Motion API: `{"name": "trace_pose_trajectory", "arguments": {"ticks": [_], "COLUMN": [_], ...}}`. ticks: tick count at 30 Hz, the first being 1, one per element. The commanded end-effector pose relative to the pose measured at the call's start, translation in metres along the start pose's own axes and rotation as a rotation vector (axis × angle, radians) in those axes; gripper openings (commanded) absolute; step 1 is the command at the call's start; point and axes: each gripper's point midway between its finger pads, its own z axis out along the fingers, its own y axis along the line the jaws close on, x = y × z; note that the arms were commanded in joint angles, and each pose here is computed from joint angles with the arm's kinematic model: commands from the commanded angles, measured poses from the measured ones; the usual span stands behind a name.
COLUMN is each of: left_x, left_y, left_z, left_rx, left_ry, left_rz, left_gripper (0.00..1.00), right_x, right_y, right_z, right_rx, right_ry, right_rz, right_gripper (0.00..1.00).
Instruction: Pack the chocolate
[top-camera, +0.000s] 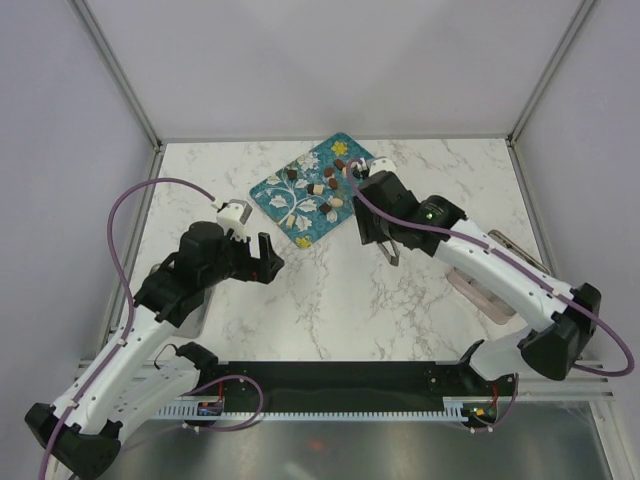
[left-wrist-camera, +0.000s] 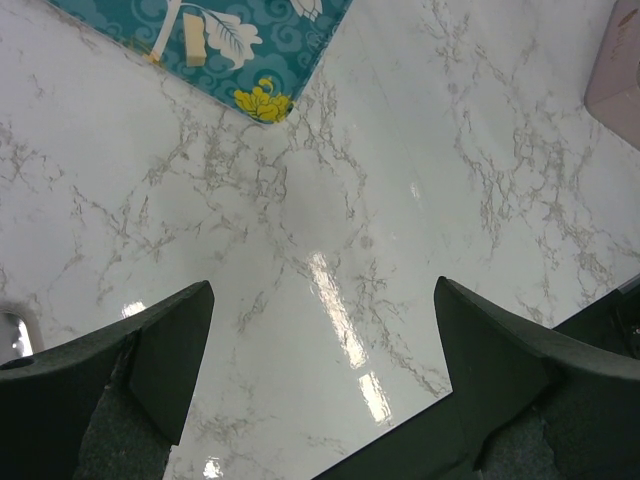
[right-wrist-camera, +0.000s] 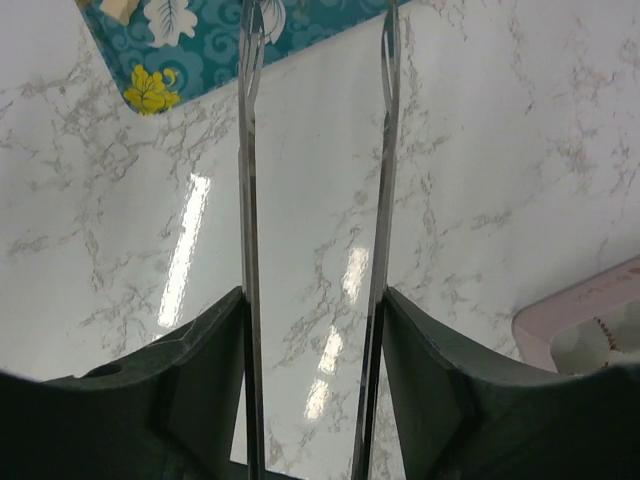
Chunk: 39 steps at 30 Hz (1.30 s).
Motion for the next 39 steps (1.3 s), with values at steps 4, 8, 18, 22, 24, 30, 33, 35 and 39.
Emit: {"name": "trace_pose_trajectory", "arguments": {"ticks": [4, 8, 18, 22, 24, 30, 33, 35, 39], "left_x": [0.001, 0.000, -0.015, -0.023, -0.023, -0.022, -0.022, -0.021, -0.021], "left_y": [0.000, 0.002, 0.006, 0.012, 0.012, 0.012, 0.012, 0.012, 0.012], "left_z": [0.004, 0.003, -0.009, -0.018, -0.018, -0.016, -0.015, -0.015, -0.014], "left_rx": [0.008, -0.005, -0.037, -0.073, -0.075, -0.075, -0.074, -0.075, -0.075], "left_ry": [0.008, 0.004, -0.067, -0.121, -0.123, -0.113, -0.110, -0.109, -0.102], "left_rz": [0.037, 0.037, 0.039, 0.036, 0.032, 0.035, 0.035, 0.036, 0.036], "left_gripper": [1.00, 1.00, 0.99, 0.99, 0.99, 0.99, 0.99, 0.99, 0.99], "right_x": [-0.072, -0.086, -0.066, -0.052, -0.049, -0.038, -0.028, -0.022, -0.012], "right_y": [0.001, 0.004, 0.036, 0.035, 0.035, 0.035, 0.034, 0.034, 0.035], "right_z": [0.048, 0.091, 0.147, 0.158, 0.160, 0.166, 0.168, 0.169, 0.170], "right_rx": [-0.036, -0.060, -0.217, -0.209, -0.213, -0.210, -0.209, -0.214, -0.219], "right_ry": [-0.074, -0.043, 0.048, 0.076, 0.087, 0.117, 0.139, 0.155, 0.175], "right_rz": [-0.097, -0.118, -0.171, -0.184, -0.182, -0.173, -0.169, -0.165, -0.161], "right_gripper": [0.56, 0.53, 0.46, 0.46, 0.46, 0.48, 0.47, 0.47, 0.47]}}
